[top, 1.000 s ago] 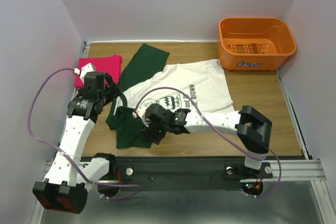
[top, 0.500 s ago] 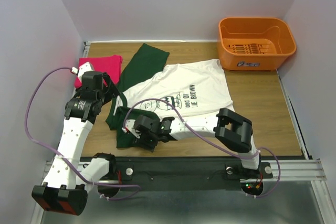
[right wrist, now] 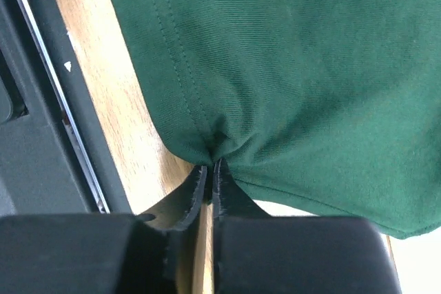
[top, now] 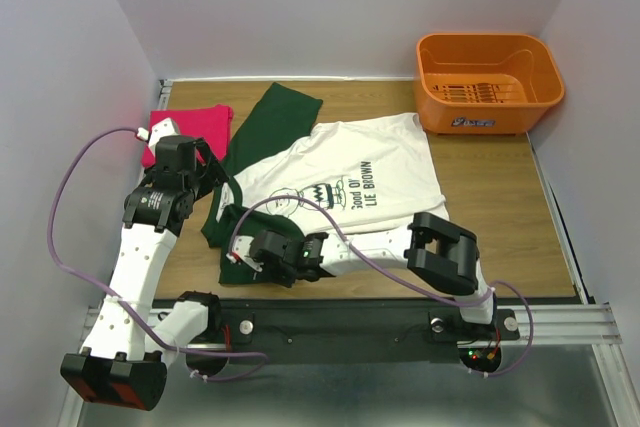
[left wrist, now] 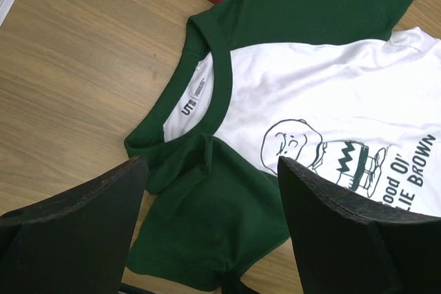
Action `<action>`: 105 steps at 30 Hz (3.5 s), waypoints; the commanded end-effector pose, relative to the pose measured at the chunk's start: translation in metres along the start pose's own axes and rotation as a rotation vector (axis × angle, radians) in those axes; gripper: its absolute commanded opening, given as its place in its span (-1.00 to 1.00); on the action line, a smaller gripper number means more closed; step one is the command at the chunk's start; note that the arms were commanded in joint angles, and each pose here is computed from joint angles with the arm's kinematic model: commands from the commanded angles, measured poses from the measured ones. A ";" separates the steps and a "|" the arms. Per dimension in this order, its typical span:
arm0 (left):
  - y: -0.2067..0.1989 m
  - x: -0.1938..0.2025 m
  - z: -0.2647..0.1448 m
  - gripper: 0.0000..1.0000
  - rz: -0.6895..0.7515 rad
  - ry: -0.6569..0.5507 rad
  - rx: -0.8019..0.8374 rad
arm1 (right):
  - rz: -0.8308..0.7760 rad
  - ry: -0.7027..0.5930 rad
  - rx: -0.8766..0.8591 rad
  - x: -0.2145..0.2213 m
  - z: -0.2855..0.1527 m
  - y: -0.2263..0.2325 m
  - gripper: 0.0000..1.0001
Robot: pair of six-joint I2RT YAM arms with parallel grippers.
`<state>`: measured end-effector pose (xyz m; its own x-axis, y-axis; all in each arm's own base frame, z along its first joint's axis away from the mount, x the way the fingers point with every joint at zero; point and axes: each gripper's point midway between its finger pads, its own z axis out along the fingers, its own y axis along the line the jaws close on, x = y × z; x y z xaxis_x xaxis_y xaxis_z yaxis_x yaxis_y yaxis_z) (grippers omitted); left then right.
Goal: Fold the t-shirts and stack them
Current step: Fold the tshirt
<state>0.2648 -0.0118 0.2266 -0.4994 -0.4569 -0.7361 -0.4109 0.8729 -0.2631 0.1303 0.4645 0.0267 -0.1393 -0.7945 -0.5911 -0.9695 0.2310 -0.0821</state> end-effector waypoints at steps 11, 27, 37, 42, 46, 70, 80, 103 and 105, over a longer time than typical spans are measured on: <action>-0.004 -0.012 -0.006 0.74 0.008 -0.043 0.021 | 0.082 -0.169 0.198 -0.077 -0.034 -0.073 -0.99; -0.006 0.020 0.010 0.72 0.018 0.057 0.051 | 0.383 -0.262 0.250 -0.090 -0.048 -0.193 -0.99; -0.005 0.059 0.030 0.58 0.016 0.175 0.067 | 0.585 -0.288 0.188 -0.083 -0.036 -0.235 -0.99; 0.005 0.080 0.045 0.57 0.032 0.232 0.021 | 0.714 -0.298 0.195 -0.075 -0.031 -0.260 -0.89; 0.009 0.093 0.055 0.57 0.036 0.261 0.003 | 0.843 -0.305 0.189 -0.066 -0.028 -0.282 -0.62; -0.058 0.137 0.083 0.82 0.223 0.338 0.151 | 0.884 -0.236 0.518 0.034 -0.138 -0.313 0.45; -0.072 0.131 0.089 0.75 0.463 0.160 -0.061 | 0.872 -0.171 0.764 0.125 -0.216 -0.277 0.88; -0.114 0.123 0.113 0.77 0.894 -0.077 -0.188 | 0.894 -0.241 0.866 0.168 -0.274 -0.240 0.94; -0.116 0.119 0.116 0.75 0.894 -0.080 -0.195 | 0.892 -0.238 0.869 0.168 -0.275 -0.240 0.94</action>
<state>0.3189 -0.1465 0.0740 -0.6893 0.3966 -0.6062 0.0458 0.8590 0.5099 0.2840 0.1299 0.1666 -0.5535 -0.0780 -0.8292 -0.1236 0.9923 -0.0108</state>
